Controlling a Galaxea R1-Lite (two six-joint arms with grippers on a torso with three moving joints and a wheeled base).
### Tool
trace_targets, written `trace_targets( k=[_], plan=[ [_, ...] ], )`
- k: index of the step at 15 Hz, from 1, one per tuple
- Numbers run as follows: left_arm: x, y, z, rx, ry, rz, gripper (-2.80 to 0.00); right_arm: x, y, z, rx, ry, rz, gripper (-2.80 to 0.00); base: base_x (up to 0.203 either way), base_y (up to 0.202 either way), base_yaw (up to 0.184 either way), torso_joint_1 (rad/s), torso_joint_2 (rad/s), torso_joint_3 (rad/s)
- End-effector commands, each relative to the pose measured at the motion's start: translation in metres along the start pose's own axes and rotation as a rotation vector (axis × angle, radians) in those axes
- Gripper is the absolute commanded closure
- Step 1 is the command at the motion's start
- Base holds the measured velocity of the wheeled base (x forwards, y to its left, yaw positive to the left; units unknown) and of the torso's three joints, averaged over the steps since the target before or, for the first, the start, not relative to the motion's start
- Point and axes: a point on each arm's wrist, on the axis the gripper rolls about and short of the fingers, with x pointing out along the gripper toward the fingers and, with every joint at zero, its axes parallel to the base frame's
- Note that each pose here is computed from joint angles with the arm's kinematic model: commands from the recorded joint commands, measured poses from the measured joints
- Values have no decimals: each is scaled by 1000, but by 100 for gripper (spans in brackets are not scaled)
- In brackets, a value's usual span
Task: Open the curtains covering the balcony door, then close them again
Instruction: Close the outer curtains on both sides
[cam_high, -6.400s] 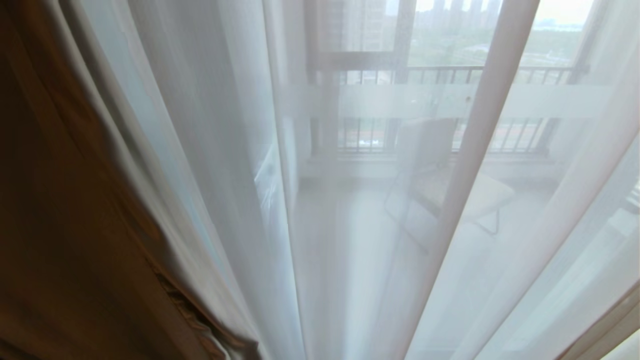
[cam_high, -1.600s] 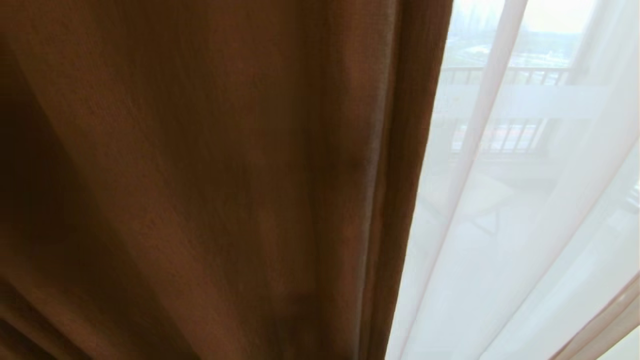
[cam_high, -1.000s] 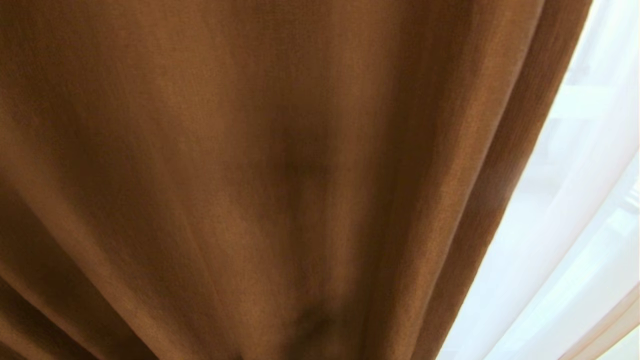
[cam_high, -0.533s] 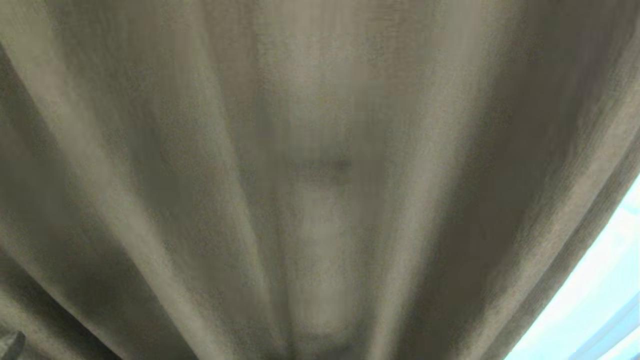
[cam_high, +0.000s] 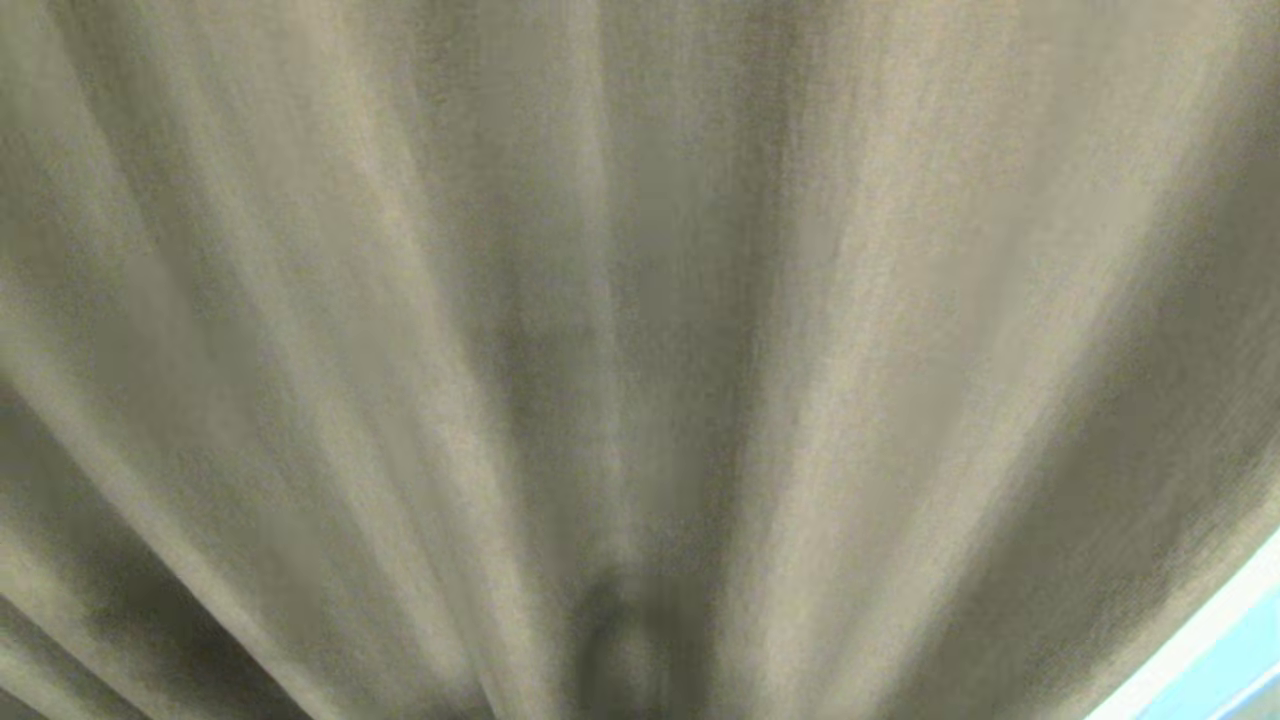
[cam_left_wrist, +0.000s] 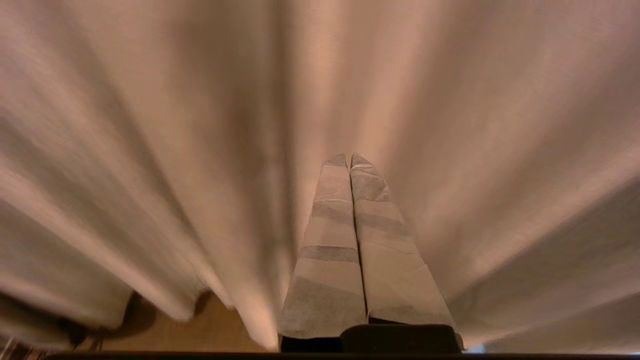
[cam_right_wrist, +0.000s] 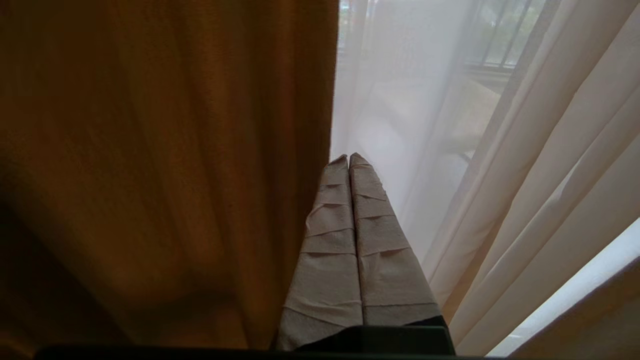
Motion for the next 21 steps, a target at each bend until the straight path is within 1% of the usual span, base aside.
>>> trace_targets(
  k=[1,4,6,7,8,21],
  plan=[
    [-8,1,-3,-3,-101,-4,0,0,0,0,-1,0,1,0,0,0,0,0,0,0],
    [-17,1,-7,3,-228,-7,0,0,0,0,-1,0,1,0,0,0,0,0,0,0],
    [-18,1,-8,70,-227,-8,0,0,0,0,-1,0,1,0,0,0,0,0,0,0],
    [-18,1,-8,92,-224,-19,0,0,0,0,-1,0,1,0,0,0,0,0,0,0],
    [-17,1,-9,98,-223,-21,0,0,0,0,-1,0,1,0,0,0,0,0,0,0],
    [-17,1,-9,95,-221,-20,0,0,0,0,-1,0,1,0,0,0,0,0,0,0]
  ],
)
